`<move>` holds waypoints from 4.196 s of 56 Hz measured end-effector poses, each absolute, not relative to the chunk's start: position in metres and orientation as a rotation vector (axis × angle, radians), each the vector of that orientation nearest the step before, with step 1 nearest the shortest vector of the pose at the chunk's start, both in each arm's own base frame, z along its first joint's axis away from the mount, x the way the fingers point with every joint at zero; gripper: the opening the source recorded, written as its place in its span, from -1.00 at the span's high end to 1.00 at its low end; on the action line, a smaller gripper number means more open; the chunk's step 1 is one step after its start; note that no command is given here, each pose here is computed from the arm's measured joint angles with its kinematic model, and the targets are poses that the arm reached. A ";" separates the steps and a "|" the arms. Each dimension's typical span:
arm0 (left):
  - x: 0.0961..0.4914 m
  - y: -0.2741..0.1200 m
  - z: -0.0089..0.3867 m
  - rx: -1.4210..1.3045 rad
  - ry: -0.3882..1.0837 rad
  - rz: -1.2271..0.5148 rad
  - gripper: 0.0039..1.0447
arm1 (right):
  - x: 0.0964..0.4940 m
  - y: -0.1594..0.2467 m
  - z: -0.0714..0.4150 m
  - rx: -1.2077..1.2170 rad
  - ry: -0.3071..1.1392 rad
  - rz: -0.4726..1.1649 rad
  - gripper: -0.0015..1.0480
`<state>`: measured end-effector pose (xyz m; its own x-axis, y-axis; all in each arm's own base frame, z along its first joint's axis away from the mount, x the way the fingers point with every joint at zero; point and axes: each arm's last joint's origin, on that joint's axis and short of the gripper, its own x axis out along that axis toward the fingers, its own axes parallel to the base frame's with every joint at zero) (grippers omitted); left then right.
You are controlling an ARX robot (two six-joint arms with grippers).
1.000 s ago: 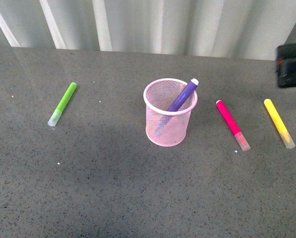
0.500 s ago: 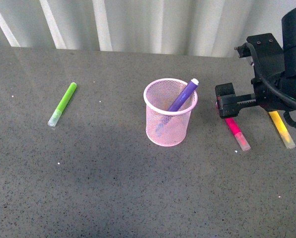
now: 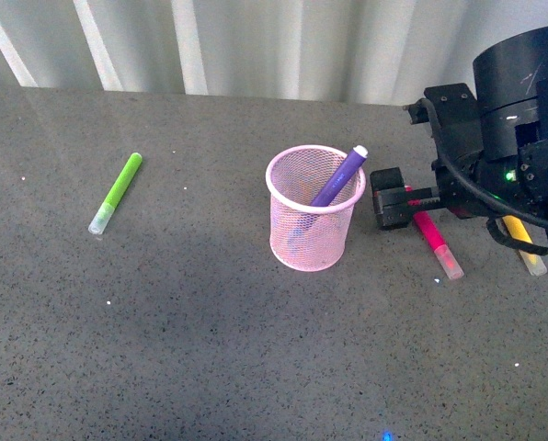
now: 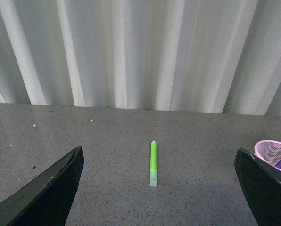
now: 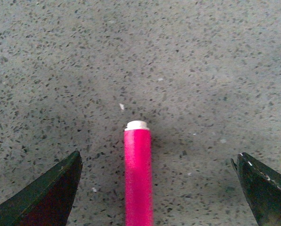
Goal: Insert purple and pink pens into pink cup
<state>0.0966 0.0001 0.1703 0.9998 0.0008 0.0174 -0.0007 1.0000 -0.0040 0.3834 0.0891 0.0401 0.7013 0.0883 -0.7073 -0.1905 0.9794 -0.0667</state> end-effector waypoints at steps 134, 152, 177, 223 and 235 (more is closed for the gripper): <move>0.097 0.000 0.170 -0.004 -0.018 0.000 -0.88 | 0.339 0.170 0.128 0.095 -0.097 0.688 0.78; 0.097 0.000 0.170 -0.004 -0.018 0.001 -0.88 | 0.344 0.174 0.109 0.097 -0.053 0.691 0.78; 0.097 0.000 0.170 -0.004 -0.018 0.001 -0.88 | 0.344 0.174 0.097 0.092 -0.018 0.690 0.78; 0.097 0.000 0.170 -0.004 -0.018 0.001 -0.88 | 0.337 0.168 0.088 0.075 0.017 0.671 -0.86; 0.097 0.000 0.170 -0.004 -0.018 0.001 -0.88 | 0.330 0.159 0.080 0.066 0.058 0.656 -0.86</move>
